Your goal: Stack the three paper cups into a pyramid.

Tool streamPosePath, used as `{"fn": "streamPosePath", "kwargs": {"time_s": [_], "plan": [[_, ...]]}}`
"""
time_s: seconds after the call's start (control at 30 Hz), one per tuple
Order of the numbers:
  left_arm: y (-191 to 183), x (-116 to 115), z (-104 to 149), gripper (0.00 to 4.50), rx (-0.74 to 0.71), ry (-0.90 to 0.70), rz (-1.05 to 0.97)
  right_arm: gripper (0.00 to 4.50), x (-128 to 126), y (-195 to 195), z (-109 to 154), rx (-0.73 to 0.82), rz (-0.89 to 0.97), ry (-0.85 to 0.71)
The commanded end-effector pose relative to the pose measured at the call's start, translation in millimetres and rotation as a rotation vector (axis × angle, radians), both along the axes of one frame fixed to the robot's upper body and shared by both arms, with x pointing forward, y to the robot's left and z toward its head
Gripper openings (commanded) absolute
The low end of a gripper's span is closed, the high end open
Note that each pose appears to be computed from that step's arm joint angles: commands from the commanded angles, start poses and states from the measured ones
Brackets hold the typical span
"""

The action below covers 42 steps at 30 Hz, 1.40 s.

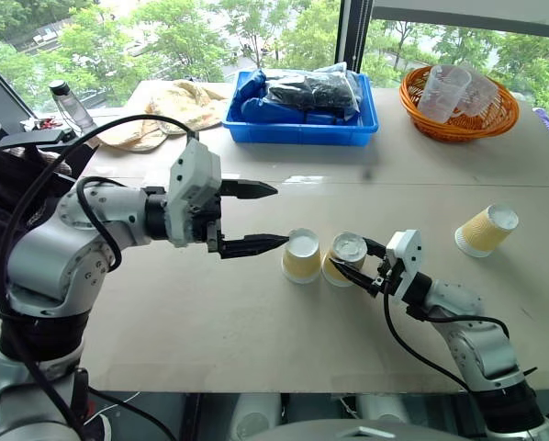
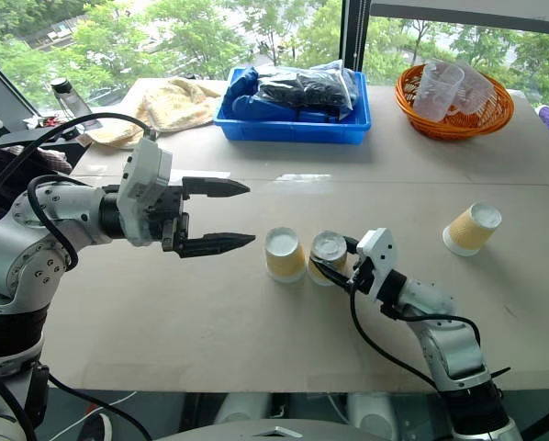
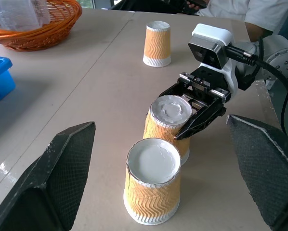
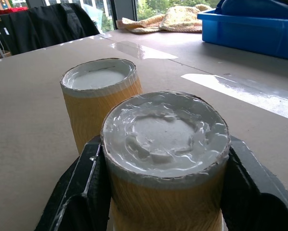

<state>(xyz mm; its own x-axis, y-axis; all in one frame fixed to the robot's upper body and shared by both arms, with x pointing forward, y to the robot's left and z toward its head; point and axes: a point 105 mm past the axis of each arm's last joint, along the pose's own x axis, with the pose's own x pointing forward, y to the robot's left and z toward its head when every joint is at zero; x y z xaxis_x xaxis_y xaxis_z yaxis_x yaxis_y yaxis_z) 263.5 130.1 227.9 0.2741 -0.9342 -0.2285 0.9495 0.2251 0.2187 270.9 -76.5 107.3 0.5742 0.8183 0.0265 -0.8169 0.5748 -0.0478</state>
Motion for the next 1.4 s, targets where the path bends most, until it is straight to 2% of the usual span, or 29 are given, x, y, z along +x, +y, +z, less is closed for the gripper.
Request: {"fn": "streamPosePath", "kwargs": {"time_s": [0.03,0.07,0.1,0.17,0.2,0.4,0.57,0.77,0.83,0.93,1.17,1.4], "plan": [[1,-5,9,4.5,-0.002,-0.043,-0.007,2.47,0,2,7,0.007,0.02,-0.038],[1,-5,9,4.5,-0.002,-0.043,-0.005,2.47,0,1,7,0.007,0.021,-0.038],[2,-5,9,4.5,-0.002,-0.042,-0.004,3.17,0,0,8,0.01,0.019,-0.043],[3,-5,7,4.5,-0.001,-0.037,-0.003,3.9,0,-4,12,0.02,0.013,-0.064],[3,-6,7,4.5,0.0,-0.036,-0.002,4.44,0,-5,14,0.024,0.012,-0.071],[4,-5,4,4.5,0.005,-0.02,-0.007,4.44,-2,-17,25,0.023,-0.027,-0.162],[4,-3,5,4.5,0.008,-0.026,-0.019,4.44,-19,-23,32,0.052,0.011,-0.183],[-11,-3,19,4.5,-0.056,-0.033,-0.106,4.44,-34,-34,50,0.071,-0.051,-0.261],[-16,-1,19,4.5,-0.063,-0.031,-0.127,4.44,-29,-47,62,0.137,-0.166,-0.291],[-27,0,19,4.5,-0.078,-0.021,-0.176,4.44,-9,-90,65,0.168,-0.463,-0.303],[-54,5,20,4.5,-0.074,-0.024,-0.271,4.44,4,-159,63,0.039,-0.889,-0.398],[-56,9,20,4.5,-0.067,-0.017,-0.274,4.44,10,-201,51,-0.03,-1.115,-0.362]]}}
